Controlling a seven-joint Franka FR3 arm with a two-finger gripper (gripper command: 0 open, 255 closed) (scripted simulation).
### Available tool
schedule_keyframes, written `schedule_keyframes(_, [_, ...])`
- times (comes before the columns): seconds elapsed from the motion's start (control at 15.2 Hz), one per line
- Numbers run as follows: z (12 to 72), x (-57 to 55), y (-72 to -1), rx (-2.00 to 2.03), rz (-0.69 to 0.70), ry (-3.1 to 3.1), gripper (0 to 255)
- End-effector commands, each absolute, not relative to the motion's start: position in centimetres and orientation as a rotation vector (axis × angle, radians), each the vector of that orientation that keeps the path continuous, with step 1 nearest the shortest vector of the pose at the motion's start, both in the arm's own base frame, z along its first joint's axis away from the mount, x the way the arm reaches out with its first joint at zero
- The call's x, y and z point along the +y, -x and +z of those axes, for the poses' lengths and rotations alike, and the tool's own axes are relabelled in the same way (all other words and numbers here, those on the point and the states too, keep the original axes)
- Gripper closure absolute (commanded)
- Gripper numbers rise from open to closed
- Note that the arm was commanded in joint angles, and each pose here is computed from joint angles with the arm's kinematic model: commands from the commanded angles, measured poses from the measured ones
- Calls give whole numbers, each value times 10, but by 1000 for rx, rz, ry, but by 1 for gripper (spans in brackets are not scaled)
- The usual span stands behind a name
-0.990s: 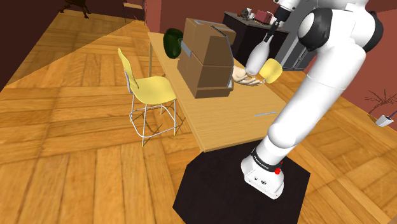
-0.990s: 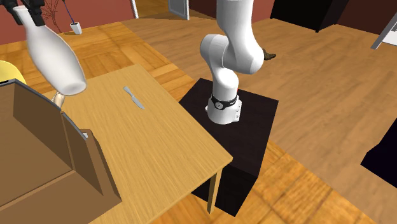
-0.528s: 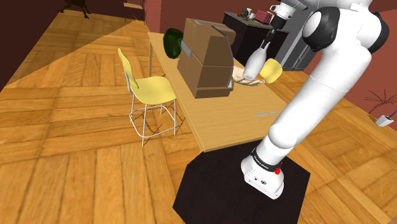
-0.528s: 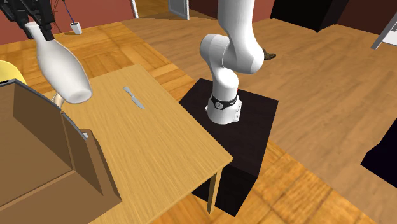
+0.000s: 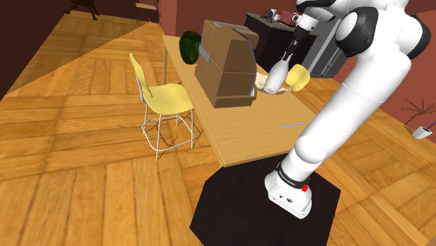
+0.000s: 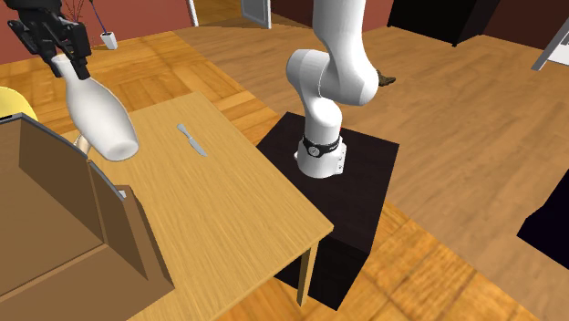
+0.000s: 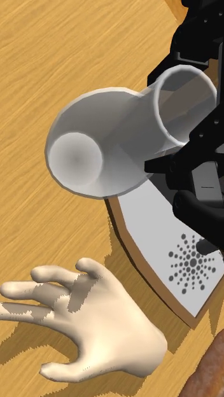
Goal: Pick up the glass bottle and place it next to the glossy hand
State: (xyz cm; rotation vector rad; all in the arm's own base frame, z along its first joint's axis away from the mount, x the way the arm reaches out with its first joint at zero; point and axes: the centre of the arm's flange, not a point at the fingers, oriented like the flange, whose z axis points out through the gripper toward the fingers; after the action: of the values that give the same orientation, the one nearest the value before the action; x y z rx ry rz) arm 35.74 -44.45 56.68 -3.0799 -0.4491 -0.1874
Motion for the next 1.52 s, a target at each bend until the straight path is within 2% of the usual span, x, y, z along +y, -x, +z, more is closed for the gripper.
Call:
schedule_keyframes(0.0, [558,-445,-357,-449,-188,3081,255])
schedule_keyframes(1.45, [441,-445,-357,-449,-188,3081,255])
